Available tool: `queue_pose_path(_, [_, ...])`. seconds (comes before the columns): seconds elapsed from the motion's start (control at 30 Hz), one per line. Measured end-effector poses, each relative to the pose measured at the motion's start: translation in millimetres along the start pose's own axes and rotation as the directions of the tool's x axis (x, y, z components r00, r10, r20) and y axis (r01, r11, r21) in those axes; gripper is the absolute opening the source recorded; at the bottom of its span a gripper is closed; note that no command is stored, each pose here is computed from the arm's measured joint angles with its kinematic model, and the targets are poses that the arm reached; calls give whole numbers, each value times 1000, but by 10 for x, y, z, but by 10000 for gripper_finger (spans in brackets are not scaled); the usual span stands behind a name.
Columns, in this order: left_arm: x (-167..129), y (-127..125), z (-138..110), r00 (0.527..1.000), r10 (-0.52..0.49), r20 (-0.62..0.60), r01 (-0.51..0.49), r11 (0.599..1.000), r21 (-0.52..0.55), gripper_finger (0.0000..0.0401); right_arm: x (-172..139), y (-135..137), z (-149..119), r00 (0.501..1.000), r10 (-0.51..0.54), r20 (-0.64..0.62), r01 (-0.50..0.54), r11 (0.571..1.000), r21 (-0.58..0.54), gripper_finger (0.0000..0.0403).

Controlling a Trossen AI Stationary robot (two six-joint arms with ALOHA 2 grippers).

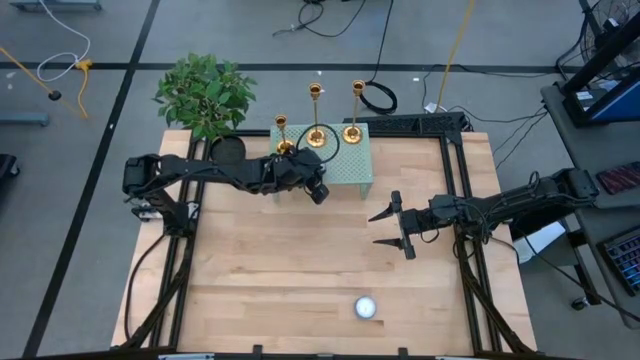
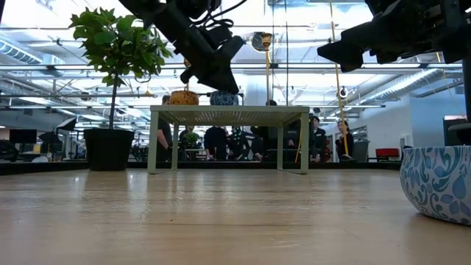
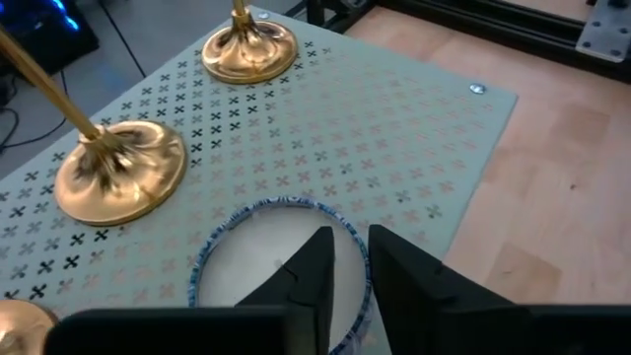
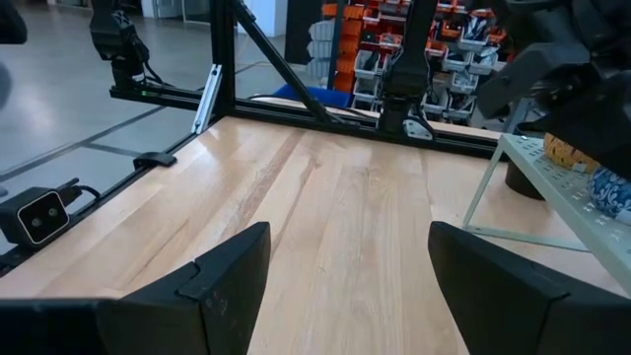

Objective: Pick & Place candle stick holders
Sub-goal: Put the dark blue scented candle on the shelf, then put the blue scented candle on the shelf

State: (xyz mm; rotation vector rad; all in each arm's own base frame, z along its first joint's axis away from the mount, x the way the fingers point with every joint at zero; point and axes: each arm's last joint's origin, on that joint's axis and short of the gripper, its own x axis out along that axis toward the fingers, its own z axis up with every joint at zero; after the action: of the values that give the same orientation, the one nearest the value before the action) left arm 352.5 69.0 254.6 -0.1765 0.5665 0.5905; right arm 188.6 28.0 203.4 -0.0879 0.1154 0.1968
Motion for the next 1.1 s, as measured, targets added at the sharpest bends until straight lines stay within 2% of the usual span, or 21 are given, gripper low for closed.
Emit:
queue_pose_path(0.17, [14,39,12,1000,10,3,-10,1000,25,84,0,1,0,1000,0,0,0,1000,0,267])
queue_pose_path(0.43, [1,-8,79,997,-14,75,11,999,51,85,0,3,-6,1000,7,-6,-7,999,33,267])
queue_pose_path(0.5, [-13,-46,92,995,-29,96,23,998,62,85,0,15,-16,999,50,-14,-49,997,63,267])
queue_pose_path(0.63, [-67,-156,119,987,-67,145,53,994,99,85,-5,88,-19,978,211,-10,-208,972,108,267])
queue_pose_path(0.73, [-206,-242,156,979,-105,176,79,986,148,85,15,206,-33,963,270,-18,-266,956,124,264])
queue_pose_path(0.9, [-601,-331,255,956,-176,233,136,975,178,85,96,493,-151,955,283,-93,-272,956,114,246])
queue_pose_path(1.1, [-1034,-370,273,941,-244,236,195,957,214,85,259,885,-134,939,337,-65,-335,941,43,230])
